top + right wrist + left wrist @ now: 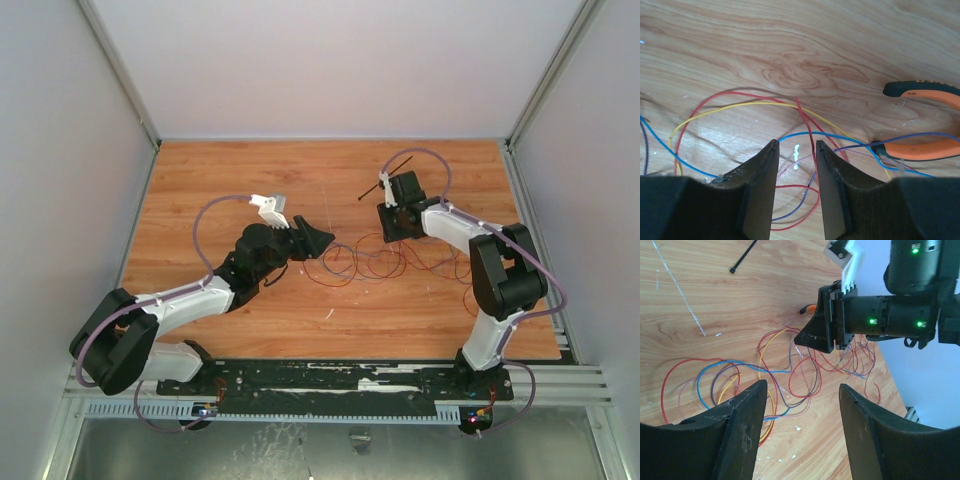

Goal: Zip-tie the wires
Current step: Pick up the cable at the center of the board.

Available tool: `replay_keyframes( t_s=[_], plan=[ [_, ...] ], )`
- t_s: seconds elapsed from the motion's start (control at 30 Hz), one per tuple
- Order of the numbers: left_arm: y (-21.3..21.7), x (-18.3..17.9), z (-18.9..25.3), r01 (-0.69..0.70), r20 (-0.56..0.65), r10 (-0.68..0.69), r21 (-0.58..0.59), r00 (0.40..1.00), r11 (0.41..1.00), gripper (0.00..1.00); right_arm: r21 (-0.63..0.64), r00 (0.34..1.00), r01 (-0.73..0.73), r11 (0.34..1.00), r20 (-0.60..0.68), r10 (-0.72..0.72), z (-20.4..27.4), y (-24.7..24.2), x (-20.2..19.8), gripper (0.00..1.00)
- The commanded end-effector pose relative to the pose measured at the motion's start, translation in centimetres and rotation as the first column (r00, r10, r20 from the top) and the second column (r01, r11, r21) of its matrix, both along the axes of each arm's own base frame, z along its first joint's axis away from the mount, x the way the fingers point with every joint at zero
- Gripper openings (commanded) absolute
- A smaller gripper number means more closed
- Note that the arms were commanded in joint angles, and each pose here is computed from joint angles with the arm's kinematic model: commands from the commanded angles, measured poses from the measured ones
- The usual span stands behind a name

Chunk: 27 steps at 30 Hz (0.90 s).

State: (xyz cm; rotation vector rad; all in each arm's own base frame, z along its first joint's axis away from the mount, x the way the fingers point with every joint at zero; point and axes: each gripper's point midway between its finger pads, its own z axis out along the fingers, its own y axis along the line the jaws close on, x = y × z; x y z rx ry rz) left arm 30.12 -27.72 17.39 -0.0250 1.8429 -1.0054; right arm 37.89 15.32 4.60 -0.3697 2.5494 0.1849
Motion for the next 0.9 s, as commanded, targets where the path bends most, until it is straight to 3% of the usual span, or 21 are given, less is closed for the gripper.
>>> replay_keyframes(
  t_s=[0.0, 0.17, 0.4, 0.57, 0.87],
  plan=[
    [0.2, 0.0, 0.4, 0.004, 0.010, -0.004, -0.017, 1.000, 1.000, 0.64, -0.041, 1.000, -0.007, 0.999, -0.016, 0.006, -1.7, -0.3, -0.3, 0.36],
    [0.3, 0.0, 0.5, 0.004, 0.013, -0.004, -0.019, 1.000, 1.000, 0.64, -0.059, 1.000, 0.003, 0.998, 0.001, -0.003, -1.1, -0.7, -0.2, 0.14],
    [-0.7, -0.4, 2.1, 0.070, 0.060, -0.068, -0.037, 0.996, 0.997, 0.64, -0.055, 0.998, 0.019, 0.998, 0.065, -0.016, 2.8, -1.1, 0.0, 0.02],
    [-2.6, -1.3, 4.2, 0.187, 0.116, -0.175, -0.100, 0.978, 0.977, 0.65, 0.028, 0.995, -0.019, 0.999, 0.101, 0.016, 6.9, 0.1, -0.8, 0.00],
    [-7.6, -2.4, 3.5, 0.310, 0.064, -0.304, -0.216, 0.951, 0.926, 0.65, 0.234, 0.997, -0.050, 0.971, 0.073, 0.034, 11.1, 3.1, -3.1, 0.00]
  ],
)
